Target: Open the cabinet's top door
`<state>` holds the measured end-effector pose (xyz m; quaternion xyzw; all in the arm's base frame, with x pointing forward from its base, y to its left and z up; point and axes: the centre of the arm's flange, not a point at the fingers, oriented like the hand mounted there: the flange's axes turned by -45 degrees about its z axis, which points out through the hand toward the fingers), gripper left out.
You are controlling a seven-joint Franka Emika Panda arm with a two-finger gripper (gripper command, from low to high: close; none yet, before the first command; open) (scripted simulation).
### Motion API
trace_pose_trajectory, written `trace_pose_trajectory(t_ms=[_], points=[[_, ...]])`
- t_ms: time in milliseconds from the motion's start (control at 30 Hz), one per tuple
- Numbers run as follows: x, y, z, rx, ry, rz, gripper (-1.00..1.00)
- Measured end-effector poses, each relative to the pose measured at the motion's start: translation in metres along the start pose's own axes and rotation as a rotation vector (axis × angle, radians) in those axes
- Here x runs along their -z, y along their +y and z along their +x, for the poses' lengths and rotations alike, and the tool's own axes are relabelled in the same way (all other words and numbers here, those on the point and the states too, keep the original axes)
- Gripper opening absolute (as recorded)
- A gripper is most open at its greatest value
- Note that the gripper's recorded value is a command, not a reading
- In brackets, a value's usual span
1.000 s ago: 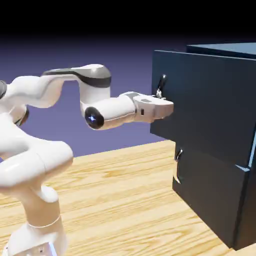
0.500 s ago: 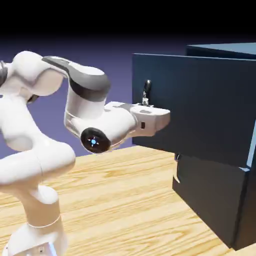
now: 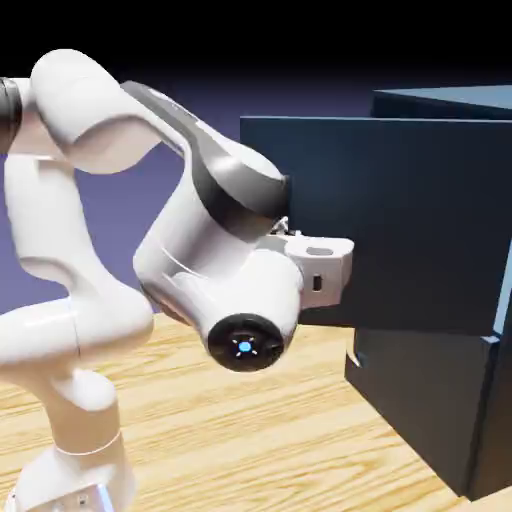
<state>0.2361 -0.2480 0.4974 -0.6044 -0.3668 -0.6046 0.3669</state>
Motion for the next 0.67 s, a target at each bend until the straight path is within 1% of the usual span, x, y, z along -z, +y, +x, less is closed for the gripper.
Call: trace_pose_trajectory(t_ms=[400, 633, 667], points=[[0.083, 0.052, 0.0, 0.0, 0.0, 0.277, -1.0], [0.118, 0.087, 0.0, 0.0, 0.0, 0.419, -1.0], [0.12, 0.09, 0.0, 0.0, 0.0, 0.43, 1.0]])
